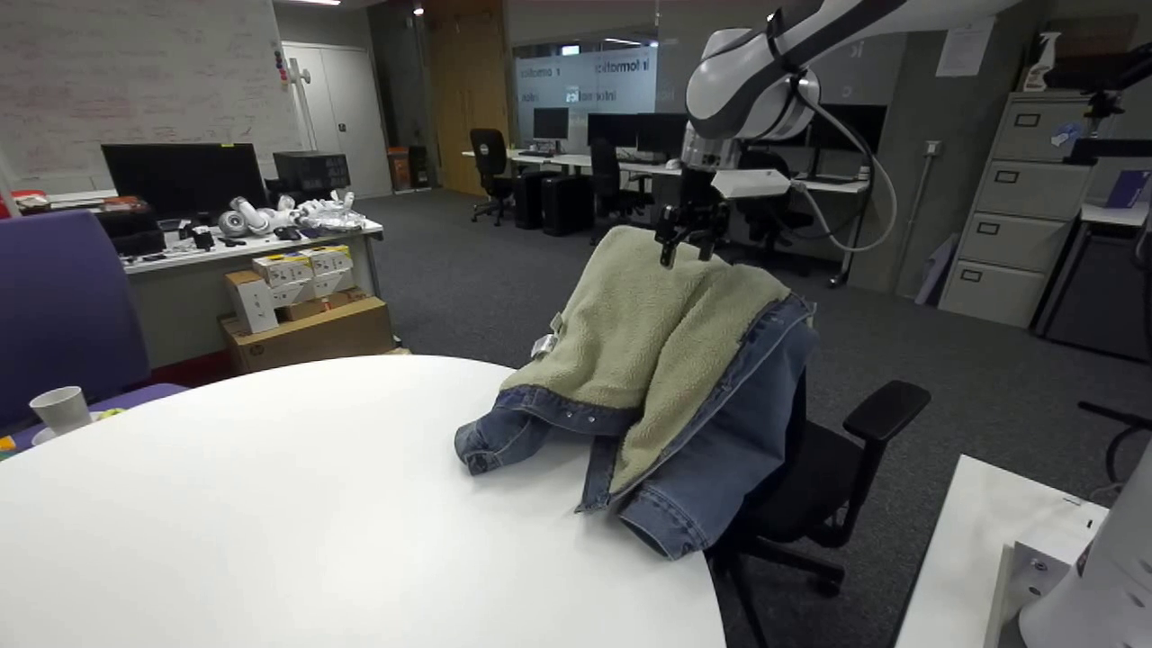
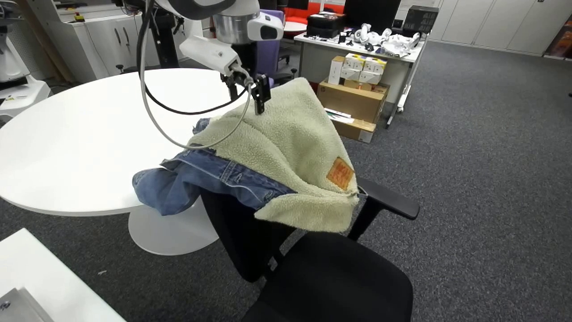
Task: Put the denim coat on the headrest of the chair and push the chair to the right
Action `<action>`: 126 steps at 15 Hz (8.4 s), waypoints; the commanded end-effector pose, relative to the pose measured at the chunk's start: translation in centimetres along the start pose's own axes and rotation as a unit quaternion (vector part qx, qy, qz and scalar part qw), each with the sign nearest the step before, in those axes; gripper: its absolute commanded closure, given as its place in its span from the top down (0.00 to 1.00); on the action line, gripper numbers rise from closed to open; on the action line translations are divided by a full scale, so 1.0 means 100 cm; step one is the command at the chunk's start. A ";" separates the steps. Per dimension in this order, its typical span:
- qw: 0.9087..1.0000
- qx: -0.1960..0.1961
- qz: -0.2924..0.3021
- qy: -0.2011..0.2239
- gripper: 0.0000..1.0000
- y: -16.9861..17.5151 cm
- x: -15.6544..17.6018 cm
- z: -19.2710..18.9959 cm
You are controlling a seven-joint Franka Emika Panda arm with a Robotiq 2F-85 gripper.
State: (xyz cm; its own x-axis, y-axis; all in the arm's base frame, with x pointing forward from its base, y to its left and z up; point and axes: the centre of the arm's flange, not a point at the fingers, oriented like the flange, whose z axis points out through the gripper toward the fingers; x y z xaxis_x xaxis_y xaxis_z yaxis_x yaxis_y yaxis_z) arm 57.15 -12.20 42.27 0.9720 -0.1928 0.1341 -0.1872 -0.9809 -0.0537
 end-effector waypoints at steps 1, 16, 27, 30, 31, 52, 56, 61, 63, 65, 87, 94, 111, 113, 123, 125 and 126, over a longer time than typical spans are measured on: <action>0.999 -0.022 0.000 0.026 1.00 0.001 -0.032 -0.028; 0.997 -0.047 0.001 -0.057 1.00 0.011 -0.041 -0.005; 0.996 -0.039 -0.023 -0.074 1.00 -0.055 -0.016 0.047; 0.995 -0.057 -0.013 -0.081 1.00 -0.049 -0.015 0.051; 0.994 -0.064 -0.004 -0.083 1.00 -0.046 -0.014 0.058; 0.978 -0.095 0.150 -0.106 0.22 0.080 -0.014 0.076; 0.972 -0.076 0.193 -0.106 0.18 0.092 -0.017 0.074; 0.966 -0.056 0.231 -0.101 0.15 0.103 -0.017 0.068; 0.963 -0.052 0.242 -0.101 0.15 0.105 -0.019 0.068; 0.961 -0.049 0.251 -0.102 0.15 0.108 -0.021 0.068; 0.934 -0.124 0.332 -0.057 0.15 0.245 -0.016 0.067; 0.953 0.086 0.288 -0.023 0.15 0.118 0.042 0.008; 0.995 0.003 0.008 -0.100 0.15 -0.015 0.038 -0.007; 0.993 -0.003 -0.043 -0.113 0.15 -0.019 0.035 -0.009; 0.991 0.005 -0.029 -0.128 0.64 -0.029 0.036 0.016; 0.992 0.001 -0.027 -0.124 0.91 -0.031 0.034 0.016; 0.991 -0.001 -0.034 -0.130 0.96 -0.036 0.029 0.017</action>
State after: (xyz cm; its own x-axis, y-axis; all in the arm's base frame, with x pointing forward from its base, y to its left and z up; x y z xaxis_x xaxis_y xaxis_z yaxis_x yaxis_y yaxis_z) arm 61.43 -10.02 41.03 0.9848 -0.1232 -0.1224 -0.1315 -0.9894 -0.0621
